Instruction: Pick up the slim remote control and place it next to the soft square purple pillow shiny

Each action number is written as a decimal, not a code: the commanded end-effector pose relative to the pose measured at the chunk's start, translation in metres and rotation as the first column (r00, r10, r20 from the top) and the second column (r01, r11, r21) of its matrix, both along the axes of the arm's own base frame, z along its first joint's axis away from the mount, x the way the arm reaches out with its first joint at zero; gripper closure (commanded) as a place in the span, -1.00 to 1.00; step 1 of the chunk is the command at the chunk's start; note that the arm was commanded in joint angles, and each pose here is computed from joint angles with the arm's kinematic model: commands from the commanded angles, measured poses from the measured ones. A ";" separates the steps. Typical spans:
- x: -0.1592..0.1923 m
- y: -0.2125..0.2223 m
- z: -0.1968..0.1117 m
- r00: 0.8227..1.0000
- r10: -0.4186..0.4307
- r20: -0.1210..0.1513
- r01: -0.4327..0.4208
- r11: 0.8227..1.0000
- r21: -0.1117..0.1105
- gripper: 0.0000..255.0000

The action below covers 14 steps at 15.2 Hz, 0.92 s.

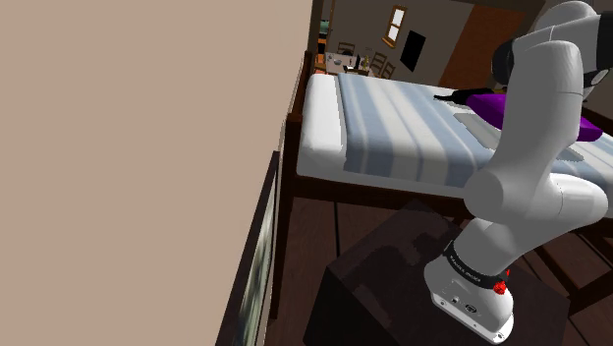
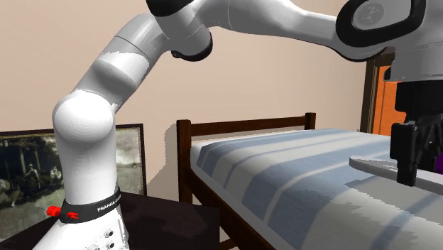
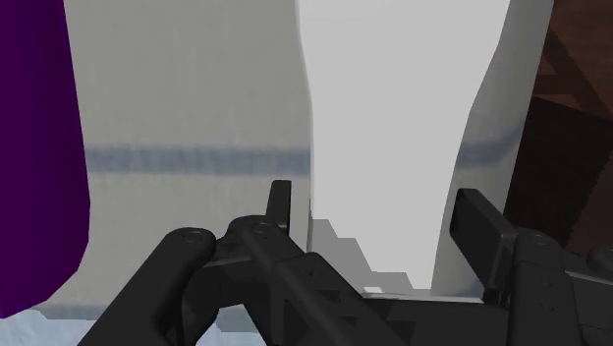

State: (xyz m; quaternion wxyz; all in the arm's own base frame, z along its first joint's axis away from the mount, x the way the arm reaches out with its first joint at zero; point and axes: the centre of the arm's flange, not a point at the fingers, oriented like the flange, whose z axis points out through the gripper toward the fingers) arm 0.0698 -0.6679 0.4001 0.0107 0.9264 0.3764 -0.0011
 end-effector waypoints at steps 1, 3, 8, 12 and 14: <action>0.000 -0.001 -0.010 1.000 0.000 0.000 0.000 1.000 -0.001 1.00; 0.000 -0.001 -0.021 1.000 0.000 0.000 0.000 1.000 -0.001 1.00; 0.000 -0.001 -0.047 1.000 0.000 0.000 0.000 1.000 -0.001 1.00; 0.000 -0.001 -0.057 1.000 0.000 0.000 0.000 1.000 -0.001 1.00; 0.000 -0.001 -0.057 1.000 0.000 0.000 0.000 1.000 -0.001 1.00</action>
